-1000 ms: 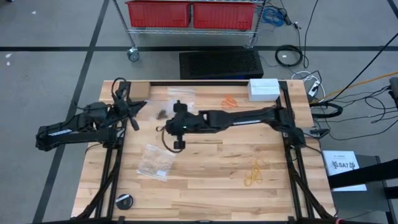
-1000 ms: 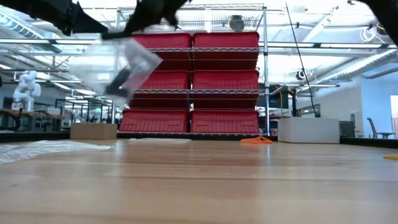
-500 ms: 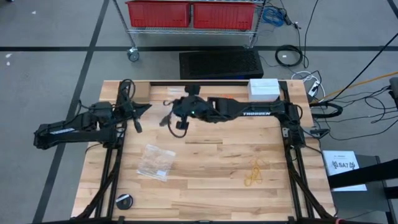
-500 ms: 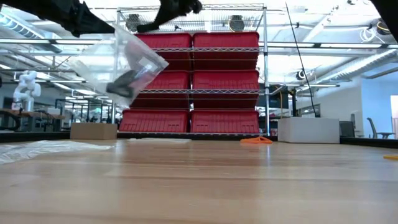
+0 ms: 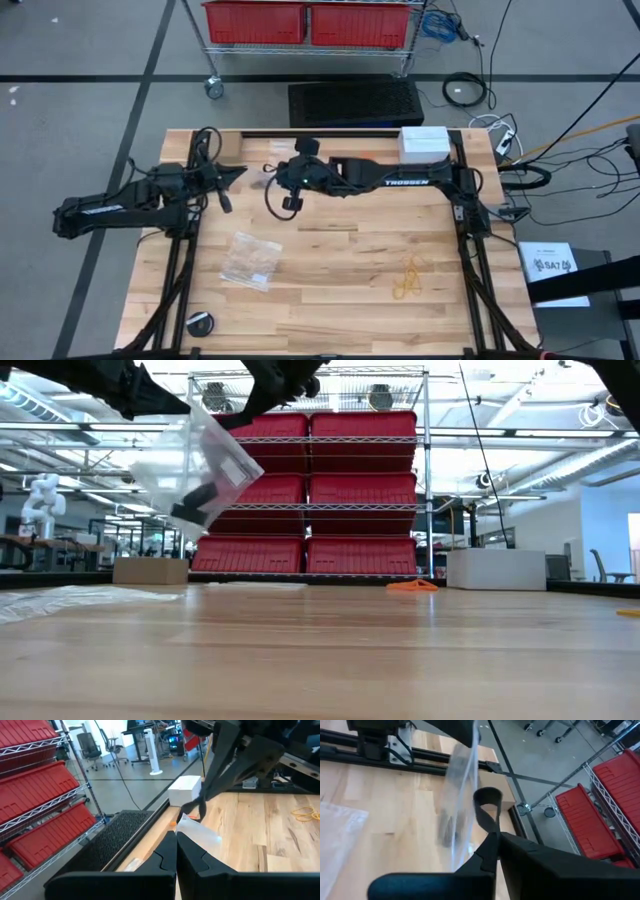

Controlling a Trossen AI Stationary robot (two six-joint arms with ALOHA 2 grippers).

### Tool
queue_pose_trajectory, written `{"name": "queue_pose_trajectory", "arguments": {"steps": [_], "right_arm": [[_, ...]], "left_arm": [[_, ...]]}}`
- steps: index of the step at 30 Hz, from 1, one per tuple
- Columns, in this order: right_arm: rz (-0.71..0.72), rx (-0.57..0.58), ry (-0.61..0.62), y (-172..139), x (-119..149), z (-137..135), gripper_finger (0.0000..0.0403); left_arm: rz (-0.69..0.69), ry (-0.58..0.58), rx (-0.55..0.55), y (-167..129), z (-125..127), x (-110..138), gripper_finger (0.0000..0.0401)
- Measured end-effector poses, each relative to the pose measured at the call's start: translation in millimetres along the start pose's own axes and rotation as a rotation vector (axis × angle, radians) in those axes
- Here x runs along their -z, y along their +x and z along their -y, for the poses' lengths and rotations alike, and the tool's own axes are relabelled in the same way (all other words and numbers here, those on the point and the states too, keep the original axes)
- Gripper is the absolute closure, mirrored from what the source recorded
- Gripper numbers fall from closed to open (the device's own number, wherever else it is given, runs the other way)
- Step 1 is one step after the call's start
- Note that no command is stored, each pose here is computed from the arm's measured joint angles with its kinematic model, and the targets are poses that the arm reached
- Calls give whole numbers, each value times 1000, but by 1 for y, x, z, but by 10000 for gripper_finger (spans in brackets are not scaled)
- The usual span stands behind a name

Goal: Sort rubber bands
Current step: Put the black rubber band into the open transparent zip bag

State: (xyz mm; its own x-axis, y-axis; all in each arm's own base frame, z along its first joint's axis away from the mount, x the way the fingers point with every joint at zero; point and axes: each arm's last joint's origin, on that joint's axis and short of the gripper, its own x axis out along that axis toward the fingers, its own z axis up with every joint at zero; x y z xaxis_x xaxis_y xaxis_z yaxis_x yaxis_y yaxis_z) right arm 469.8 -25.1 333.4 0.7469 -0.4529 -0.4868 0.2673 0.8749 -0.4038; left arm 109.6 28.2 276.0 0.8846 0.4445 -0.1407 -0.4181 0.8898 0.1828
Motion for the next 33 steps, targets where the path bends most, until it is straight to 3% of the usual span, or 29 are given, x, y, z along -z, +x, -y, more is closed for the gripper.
{"name": "queue_pose_trajectory", "arguments": {"steps": [33], "right_arm": [[-3, 62, -1, -11, -4, -16, 403]], "left_arm": [[-2, -3, -6, 0, 0, 0, 401]]}}
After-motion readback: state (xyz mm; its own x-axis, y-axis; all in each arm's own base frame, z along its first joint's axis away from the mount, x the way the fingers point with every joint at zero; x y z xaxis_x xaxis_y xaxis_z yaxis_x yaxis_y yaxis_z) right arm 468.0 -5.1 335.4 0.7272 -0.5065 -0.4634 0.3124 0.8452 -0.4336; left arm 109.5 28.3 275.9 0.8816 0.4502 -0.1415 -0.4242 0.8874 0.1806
